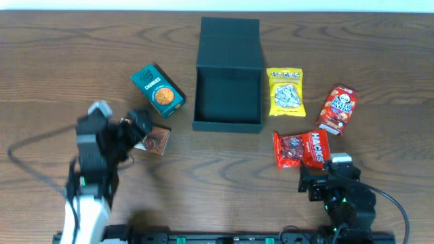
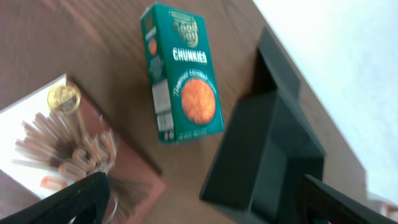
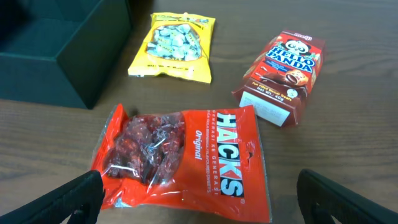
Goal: Pack container
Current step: 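Reach the left gripper over the teal Chunkies box and grasp it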
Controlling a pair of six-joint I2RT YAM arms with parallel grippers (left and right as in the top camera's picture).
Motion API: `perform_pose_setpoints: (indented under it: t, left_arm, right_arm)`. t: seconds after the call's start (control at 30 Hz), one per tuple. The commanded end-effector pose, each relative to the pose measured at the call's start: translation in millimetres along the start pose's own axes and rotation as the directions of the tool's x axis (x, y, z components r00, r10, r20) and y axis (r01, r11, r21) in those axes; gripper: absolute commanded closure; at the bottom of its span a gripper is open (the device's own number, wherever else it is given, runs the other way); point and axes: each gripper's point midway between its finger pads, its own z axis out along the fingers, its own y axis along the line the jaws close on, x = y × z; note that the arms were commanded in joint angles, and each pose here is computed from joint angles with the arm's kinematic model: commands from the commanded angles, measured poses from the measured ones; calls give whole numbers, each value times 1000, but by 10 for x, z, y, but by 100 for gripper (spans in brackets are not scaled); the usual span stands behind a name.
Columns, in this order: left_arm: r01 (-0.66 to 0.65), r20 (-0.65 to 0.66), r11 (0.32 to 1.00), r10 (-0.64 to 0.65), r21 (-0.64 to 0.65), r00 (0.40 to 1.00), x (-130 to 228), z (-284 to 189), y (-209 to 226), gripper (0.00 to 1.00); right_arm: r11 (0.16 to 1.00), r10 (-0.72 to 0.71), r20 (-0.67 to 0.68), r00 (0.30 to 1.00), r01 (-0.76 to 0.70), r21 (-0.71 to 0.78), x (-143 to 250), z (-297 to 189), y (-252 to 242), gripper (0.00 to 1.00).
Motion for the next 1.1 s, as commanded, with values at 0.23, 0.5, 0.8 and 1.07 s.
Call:
perform_pose_setpoints:
  t: [0.23,0.5,0.8,1.07]
  left_arm:
    - [-99,-101,946,71,-308,992,-542,823,-312,4]
    - [32,-161,896,-115,-443,980,-605,1410,-301,4]
    - [13,-278,863,-177,-506,944,-263,1713,-21,4]
    - [-102,-380,836,-134,-539,915,-84,1674,182,4]
  right_arm:
    - [1000,12,-5,1000,-12,17,31,13,-31,1]
    - [1000,12,-5,1000,-12,17,31,13,-31,1]
    - [1000,12,-5,1000,-12,17,31,13,-31,1]
    - [1000,12,-5,1000,-12,17,30,13,-32,1]
